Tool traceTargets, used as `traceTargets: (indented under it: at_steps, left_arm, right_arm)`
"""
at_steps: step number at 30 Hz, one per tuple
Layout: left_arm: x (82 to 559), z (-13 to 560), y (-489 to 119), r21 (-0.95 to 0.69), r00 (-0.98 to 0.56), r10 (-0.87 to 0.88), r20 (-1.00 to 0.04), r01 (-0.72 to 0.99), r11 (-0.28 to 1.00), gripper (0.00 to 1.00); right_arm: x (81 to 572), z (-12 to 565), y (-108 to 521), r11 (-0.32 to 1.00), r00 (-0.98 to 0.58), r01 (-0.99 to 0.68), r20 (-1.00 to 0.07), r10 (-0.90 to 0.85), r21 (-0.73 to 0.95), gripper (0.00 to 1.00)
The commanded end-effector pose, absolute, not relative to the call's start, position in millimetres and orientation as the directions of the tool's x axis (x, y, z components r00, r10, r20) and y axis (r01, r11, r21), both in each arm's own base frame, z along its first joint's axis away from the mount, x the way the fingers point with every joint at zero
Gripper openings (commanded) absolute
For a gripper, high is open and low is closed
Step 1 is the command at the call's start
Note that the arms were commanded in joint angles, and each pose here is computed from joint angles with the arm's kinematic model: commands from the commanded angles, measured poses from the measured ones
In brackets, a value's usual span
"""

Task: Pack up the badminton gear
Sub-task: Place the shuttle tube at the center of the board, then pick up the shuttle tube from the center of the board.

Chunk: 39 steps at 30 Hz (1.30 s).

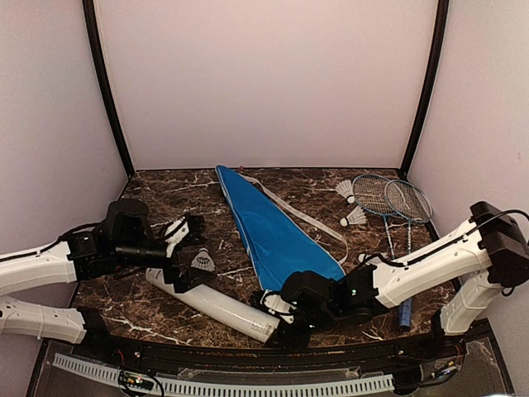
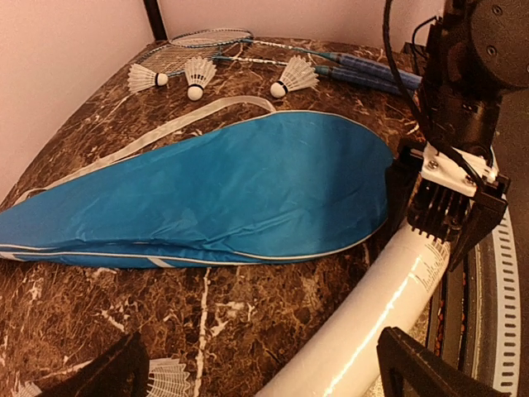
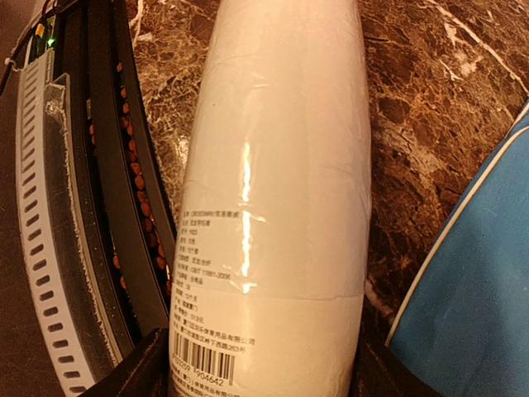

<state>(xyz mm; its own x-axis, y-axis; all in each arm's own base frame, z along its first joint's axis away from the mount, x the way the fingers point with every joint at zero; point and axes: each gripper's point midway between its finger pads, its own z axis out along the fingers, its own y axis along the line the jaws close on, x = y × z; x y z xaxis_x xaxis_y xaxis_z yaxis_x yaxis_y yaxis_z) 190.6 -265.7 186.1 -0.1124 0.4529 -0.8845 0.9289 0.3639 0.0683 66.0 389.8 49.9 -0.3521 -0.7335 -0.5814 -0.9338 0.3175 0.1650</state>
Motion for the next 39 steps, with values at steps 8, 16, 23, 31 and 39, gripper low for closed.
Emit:
traceTargets:
  at_steps: [8, 16, 23, 31, 39]
  left_arm:
    - [155.6, 128.7, -298.1, 0.290, 0.134, 0.683, -0.718, 0.950, 0.118, 0.98]
    - [136.5, 121.4, -330.0, 0.316, 0.250, 0.678, -0.691, 0.948, -0.028, 0.98]
    - [103.7, 96.8, -344.9, 0.232, 0.268, 0.724, -0.636, 0.961, -0.153, 0.94]
    - [96.0, 81.8, -349.4, 0.185, 0.255, 0.743, -0.618, 0.966, -0.178, 0.94]
    - [107.4, 61.8, -350.6, 0.241, 0.291, 0.784, -0.548, 0.953, -0.185, 0.93]
  right_arm:
    - [77.7, 78.3, 382.0, 0.376, -0.394, -0.908, -0.688, -0.610, 0.186, 0.89]
    - [96.4, 117.8, 357.9, 0.461, -0.499, -0.838, -0.752, -0.430, 0.292, 1.00]
    - [115.7, 128.0, 336.0, 0.521, -0.574, -0.768, -0.761, -0.301, 0.373, 1.00]
    - [129.9, 128.9, 328.4, 0.548, -0.602, -0.731, -0.763, -0.236, 0.407, 1.00]
    - [130.3, 125.9, 328.4, 0.552, -0.631, -0.707, -0.748, -0.208, 0.443, 0.99]
